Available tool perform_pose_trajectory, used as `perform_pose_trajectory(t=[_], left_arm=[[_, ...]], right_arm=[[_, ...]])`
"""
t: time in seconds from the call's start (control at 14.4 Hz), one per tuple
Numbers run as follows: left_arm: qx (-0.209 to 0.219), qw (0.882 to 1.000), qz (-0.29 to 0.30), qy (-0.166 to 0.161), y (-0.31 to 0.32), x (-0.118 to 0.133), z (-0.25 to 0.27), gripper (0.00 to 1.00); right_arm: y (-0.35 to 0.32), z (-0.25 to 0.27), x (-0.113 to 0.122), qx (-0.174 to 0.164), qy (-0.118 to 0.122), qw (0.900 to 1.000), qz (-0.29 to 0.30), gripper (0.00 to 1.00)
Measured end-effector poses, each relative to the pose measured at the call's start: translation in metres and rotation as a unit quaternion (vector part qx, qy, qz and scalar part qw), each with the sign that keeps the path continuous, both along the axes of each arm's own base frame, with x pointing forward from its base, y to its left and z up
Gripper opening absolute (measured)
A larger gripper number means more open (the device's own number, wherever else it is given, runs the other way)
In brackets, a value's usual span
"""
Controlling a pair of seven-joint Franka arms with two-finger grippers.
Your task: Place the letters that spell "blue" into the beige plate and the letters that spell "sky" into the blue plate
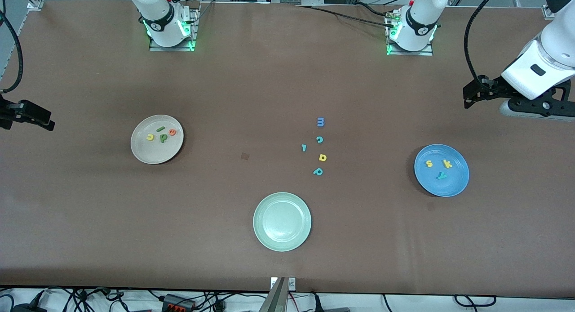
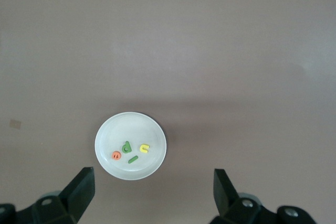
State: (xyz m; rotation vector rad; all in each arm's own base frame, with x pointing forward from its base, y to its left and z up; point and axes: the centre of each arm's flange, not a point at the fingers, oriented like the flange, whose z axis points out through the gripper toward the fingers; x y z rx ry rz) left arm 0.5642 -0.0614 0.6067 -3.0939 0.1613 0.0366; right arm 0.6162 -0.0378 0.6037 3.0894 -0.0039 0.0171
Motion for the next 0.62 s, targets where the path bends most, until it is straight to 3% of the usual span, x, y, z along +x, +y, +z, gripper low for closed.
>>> perform_pose_trajectory(t=[0.42,0.62], left_arm=[[-0.001,1.0,0.001,0.0,0.001,0.001,0.0,1.0],[-0.001,1.0,0.002,0.0,0.001,0.001,0.0,1.0]], right_arm=[[-0.005,-0.004,-0.006,-0.004,0.008,1.0,-0.007,1.0],[-0.006,-0.006,-0.027,-0.001,0.005,1.0,-0.008,1.0]])
